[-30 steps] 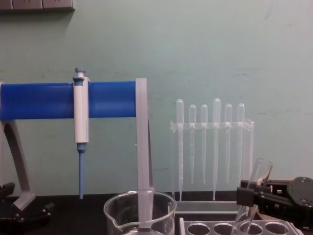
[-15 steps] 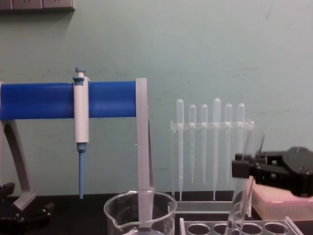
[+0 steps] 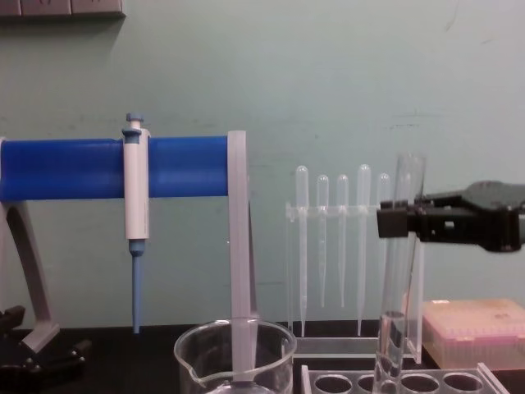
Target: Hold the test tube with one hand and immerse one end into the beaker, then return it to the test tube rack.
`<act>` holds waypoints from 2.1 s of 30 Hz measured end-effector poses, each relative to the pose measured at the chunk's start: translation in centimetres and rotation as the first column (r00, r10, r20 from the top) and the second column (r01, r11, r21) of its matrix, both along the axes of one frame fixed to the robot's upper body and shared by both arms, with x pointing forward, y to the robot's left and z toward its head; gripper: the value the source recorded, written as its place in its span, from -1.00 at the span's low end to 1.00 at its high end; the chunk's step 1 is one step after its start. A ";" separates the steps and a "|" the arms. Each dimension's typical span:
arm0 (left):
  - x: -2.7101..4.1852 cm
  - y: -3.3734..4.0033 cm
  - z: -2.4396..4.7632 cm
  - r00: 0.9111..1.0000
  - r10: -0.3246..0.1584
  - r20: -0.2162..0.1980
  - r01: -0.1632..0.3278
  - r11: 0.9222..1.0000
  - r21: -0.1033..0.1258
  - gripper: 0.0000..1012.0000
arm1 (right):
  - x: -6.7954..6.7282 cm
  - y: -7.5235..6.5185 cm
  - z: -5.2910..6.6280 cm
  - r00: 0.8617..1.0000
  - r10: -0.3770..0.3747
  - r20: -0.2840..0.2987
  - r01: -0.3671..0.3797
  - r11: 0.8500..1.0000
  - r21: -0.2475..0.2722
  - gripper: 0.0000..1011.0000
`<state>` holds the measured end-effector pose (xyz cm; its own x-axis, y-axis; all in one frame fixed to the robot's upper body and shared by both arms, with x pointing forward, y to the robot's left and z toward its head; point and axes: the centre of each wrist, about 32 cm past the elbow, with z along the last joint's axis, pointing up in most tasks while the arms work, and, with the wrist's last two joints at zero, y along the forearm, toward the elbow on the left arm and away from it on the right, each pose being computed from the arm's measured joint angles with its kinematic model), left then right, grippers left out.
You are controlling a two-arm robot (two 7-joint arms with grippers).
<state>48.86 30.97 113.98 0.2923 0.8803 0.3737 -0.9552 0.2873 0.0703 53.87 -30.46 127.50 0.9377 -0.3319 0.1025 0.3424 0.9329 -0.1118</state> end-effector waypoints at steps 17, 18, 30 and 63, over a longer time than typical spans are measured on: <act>0.00 0.00 0.00 1.000 0.000 0.000 0.000 1.000 0.000 0.98 | 1.2 0.4 3.9 1.000 -0.011 0.005 0.011 1.000 -0.022 -0.52; 0.00 0.00 0.00 1.000 0.000 0.000 0.000 1.000 0.000 0.98 | 1.2 0.4 4.0 1.000 -0.011 0.006 0.012 1.000 -0.022 -0.52; 0.00 0.00 0.00 1.000 0.000 0.000 0.000 1.000 0.000 0.98 | 1.3 0.5 4.2 1.000 -0.011 0.005 0.011 1.000 -0.027 -0.52; 0.00 0.00 0.00 1.000 0.000 0.000 0.000 1.000 0.000 0.98 | 1.3 0.5 4.3 1.000 -0.012 0.007 0.012 1.000 -0.026 -0.52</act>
<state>48.86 30.97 113.98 0.2923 0.8803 0.3737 -0.9552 0.2873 0.0703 55.18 -29.98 131.76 0.9329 -0.3404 0.1175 0.3545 0.9255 -0.1334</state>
